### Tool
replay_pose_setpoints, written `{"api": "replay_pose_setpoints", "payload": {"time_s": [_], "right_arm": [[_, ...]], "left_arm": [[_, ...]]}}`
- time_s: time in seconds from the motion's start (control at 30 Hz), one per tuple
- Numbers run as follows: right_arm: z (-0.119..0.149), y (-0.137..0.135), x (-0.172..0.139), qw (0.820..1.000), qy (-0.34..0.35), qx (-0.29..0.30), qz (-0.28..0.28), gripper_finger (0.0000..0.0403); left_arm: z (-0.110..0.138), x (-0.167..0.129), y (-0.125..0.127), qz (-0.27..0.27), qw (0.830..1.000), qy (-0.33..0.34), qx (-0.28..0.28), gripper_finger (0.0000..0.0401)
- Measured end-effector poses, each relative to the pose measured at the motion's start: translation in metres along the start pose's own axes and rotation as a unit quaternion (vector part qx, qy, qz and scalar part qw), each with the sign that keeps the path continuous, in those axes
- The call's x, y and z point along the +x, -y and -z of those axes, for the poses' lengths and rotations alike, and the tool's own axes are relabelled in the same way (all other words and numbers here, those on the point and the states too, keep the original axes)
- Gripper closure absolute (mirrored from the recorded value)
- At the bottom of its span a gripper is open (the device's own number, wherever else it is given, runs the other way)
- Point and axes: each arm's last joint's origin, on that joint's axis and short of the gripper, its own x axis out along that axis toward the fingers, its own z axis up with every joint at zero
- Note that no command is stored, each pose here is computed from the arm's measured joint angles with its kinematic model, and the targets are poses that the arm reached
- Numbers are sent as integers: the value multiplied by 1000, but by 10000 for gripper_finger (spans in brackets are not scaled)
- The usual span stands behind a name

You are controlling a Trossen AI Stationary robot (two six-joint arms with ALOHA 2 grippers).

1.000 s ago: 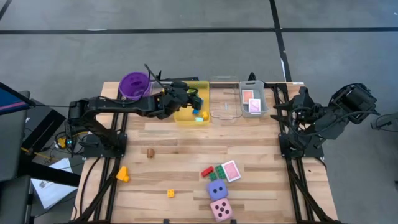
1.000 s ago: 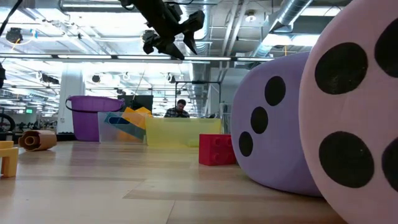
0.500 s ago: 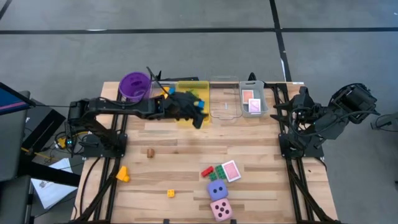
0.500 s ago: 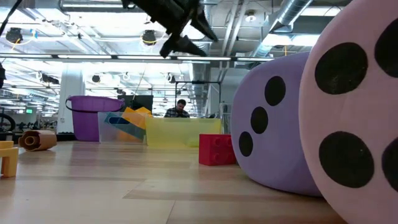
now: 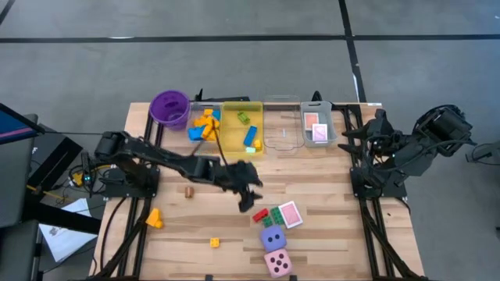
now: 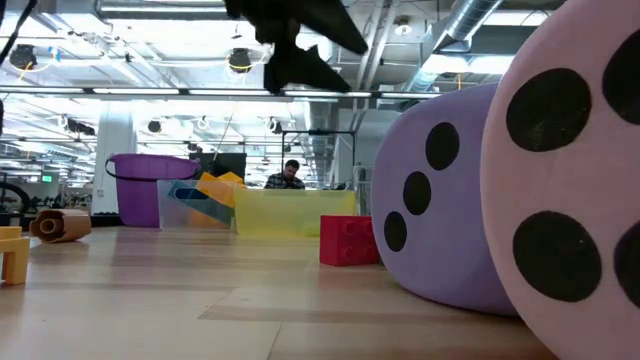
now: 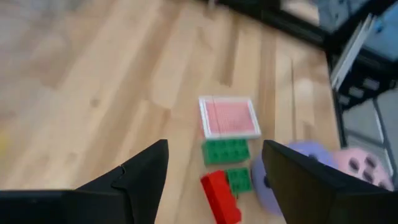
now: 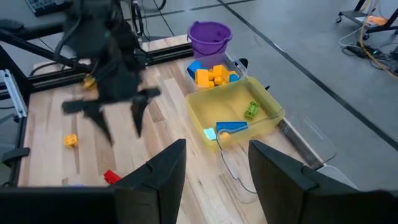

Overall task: Pick & Place Toys
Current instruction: Put the small red game piece into the yellow bin

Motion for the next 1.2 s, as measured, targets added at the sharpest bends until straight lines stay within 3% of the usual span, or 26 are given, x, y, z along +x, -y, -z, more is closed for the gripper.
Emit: {"api": "replay_pose_setpoints", "payload": {"time_s": [0.13,0.43,0.83,1.2], "right_arm": [[0,-6,4,1000,-2,-8,7,235],[1,-19,11,999,-12,-31,15,235],[1,-31,23,998,-23,-46,34,235],[-2,-31,33,997,-30,-41,61,235]], "left_arm": [[25,29,18,10,1000,-27,0,132],[58,70,38,20,995,-28,-94,110],[74,68,33,-37,992,-85,-81,106],[78,66,41,-27,993,-89,-73,106]]}}
